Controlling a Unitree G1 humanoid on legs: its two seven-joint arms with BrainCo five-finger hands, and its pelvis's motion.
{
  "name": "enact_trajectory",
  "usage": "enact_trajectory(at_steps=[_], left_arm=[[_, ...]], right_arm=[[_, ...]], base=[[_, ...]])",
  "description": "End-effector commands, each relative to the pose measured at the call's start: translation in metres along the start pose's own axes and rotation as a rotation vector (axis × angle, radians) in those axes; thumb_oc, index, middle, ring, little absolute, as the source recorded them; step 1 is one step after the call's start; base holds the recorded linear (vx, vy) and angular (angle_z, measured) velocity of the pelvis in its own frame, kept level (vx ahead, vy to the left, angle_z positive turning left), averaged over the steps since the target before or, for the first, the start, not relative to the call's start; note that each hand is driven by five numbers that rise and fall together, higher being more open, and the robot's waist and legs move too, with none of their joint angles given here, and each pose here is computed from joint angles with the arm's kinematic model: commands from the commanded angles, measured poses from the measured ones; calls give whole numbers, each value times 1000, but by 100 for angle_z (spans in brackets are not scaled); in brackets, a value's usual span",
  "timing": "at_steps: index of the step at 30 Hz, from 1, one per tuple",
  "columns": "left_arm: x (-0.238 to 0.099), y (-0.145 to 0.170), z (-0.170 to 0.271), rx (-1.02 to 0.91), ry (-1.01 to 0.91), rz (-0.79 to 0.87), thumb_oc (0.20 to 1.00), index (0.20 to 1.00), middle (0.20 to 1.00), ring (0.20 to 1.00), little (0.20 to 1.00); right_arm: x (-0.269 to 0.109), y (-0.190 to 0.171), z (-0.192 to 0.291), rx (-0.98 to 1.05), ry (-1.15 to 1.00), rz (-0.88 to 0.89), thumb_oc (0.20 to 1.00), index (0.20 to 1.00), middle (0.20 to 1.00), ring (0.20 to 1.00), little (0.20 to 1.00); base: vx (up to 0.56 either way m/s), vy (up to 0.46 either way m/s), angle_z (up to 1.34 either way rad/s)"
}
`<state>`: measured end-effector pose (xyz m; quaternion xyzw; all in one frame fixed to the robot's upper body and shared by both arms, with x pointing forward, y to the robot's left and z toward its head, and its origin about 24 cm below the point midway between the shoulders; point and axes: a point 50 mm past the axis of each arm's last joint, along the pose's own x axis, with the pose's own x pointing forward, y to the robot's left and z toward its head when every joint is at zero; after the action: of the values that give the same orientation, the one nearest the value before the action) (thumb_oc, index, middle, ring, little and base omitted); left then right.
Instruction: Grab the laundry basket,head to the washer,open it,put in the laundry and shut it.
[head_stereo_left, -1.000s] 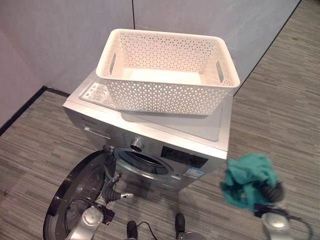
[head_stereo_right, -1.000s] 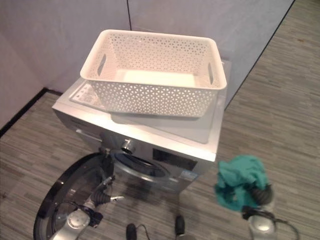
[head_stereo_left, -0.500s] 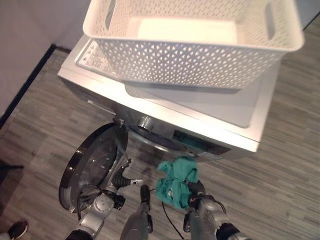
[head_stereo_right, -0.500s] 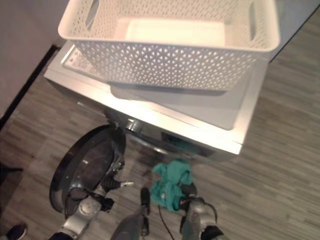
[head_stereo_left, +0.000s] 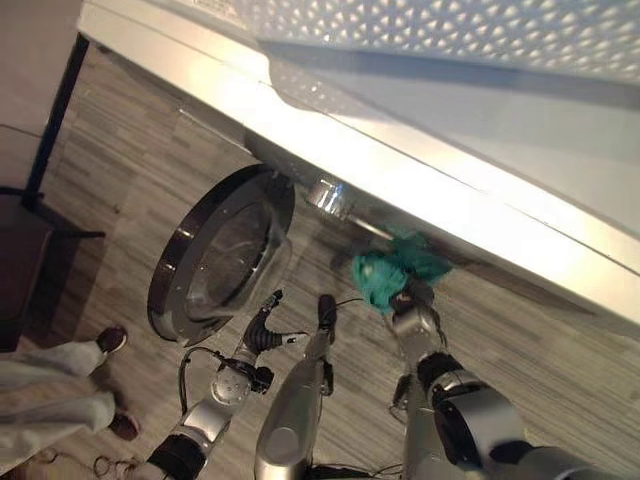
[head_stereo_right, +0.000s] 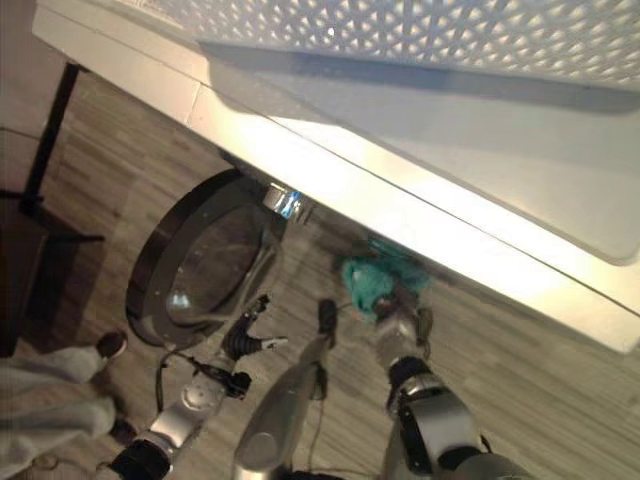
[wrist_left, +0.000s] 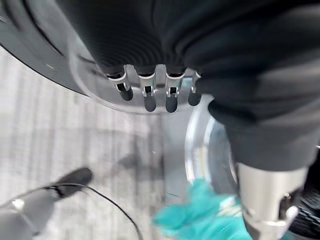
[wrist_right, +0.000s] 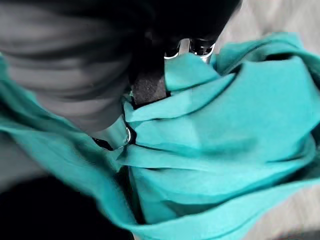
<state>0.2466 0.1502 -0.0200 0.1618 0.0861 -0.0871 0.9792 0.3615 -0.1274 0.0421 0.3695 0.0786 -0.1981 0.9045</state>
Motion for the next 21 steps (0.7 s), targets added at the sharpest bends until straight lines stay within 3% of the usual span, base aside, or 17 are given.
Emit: enact_trajectory(at_steps=[1, 3, 11, 13, 16, 17, 18, 21], left_arm=[[-4, -13, 4, 2, -42, -44, 1000, 1000, 1000, 1000, 1000], [-2, -17, 9, 15, -67, -64, 1000, 1000, 1000, 1000, 1000], [2, -16, 16, 29, -105, -77, 1000, 1000, 1000, 1000, 1000], [2, -10, 23, 20, -146, -70, 1000, 1000, 1000, 1000, 1000], [3, -10, 28, 24, -167, -78, 1000, 1000, 1000, 1000, 1000], [4, -7, 29, 37, -175, -79, 1000, 1000, 1000, 1000, 1000], [5, -8, 31, 37, -181, -83, 1000, 1000, 1000, 1000, 1000], [4, -2, 34, 42, -197, -84, 1000, 1000, 1000, 1000, 1000]], right_arm=[[-5, 34, 11, 105, -92, 39, 200, 200, 200, 200, 200], [2, 59, 42, 219, -163, 66, 200, 200, 200, 200, 200], [12, 70, 84, 454, -228, 53, 200, 200, 200, 200, 200], [13, 77, 154, 513, -439, 74, 200, 200, 200, 200, 200], [4, 81, 204, 530, -588, 92, 200, 200, 200, 200, 200], [-11, 83, 256, 532, -752, 121, 200, 200, 200, 200, 200], [-12, 84, 259, 529, -759, 118, 200, 200, 200, 200, 200], [-67, 109, 340, 442, -1063, 259, 200, 200, 200, 200, 200]], base=[[5, 45, 1], [22, 23, 10], [47, 14, 19], [41, -26, 32], [20, -57, 37], [19, -66, 42], [18, -48, 45], [31, 2, 35]])
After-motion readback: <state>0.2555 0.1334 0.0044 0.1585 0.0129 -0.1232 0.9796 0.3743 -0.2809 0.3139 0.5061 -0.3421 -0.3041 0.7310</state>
